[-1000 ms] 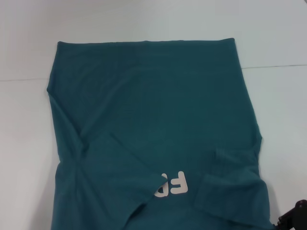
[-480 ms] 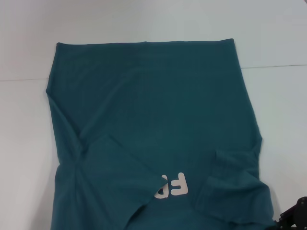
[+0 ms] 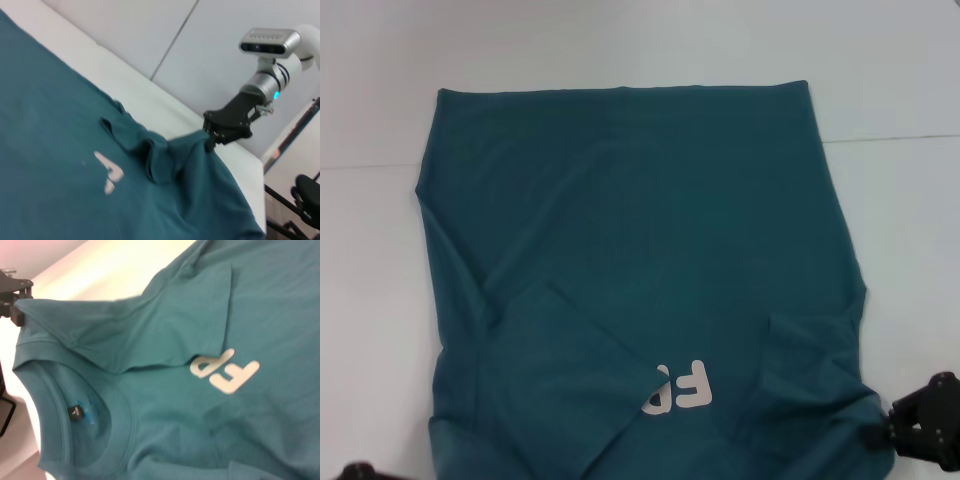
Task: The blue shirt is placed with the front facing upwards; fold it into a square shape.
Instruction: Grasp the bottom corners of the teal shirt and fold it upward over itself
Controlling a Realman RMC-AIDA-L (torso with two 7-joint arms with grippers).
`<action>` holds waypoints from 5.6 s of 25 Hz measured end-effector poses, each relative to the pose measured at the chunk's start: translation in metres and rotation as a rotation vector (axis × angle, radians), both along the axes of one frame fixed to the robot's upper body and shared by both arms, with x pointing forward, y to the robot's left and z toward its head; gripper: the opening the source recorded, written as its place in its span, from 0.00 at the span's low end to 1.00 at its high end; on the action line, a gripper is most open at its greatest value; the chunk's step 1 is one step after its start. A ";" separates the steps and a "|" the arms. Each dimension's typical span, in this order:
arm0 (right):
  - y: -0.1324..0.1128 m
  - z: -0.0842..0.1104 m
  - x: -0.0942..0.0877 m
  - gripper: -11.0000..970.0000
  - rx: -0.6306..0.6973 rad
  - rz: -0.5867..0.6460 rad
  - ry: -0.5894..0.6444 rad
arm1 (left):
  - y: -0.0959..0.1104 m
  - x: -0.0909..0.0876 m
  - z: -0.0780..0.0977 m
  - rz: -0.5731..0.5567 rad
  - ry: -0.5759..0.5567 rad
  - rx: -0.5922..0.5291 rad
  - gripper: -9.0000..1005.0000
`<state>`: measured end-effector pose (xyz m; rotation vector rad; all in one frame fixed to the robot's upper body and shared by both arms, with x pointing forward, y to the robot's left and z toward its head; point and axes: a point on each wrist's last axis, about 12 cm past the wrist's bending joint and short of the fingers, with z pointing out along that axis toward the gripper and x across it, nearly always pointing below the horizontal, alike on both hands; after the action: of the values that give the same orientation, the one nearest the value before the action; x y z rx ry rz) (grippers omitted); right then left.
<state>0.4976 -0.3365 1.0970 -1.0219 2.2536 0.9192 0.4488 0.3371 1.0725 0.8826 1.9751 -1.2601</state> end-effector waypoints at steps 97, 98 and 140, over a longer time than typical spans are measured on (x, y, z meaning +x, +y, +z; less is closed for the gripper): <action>-0.014 0.051 0.105 0.06 0.457 -0.831 0.131 | -0.037 0.144 0.041 0.608 -0.219 -0.077 0.05; -0.014 0.050 0.105 0.06 0.453 -0.835 0.128 | -0.038 0.146 0.042 0.610 -0.220 -0.072 0.05; 0.025 0.007 0.139 0.06 0.208 -0.879 -0.035 | -0.070 0.172 0.019 0.727 -0.178 0.060 0.05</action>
<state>0.6369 -0.3118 1.1044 0.0833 2.1699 0.6895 0.6207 0.2667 1.0911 0.2308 1.9268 -0.6777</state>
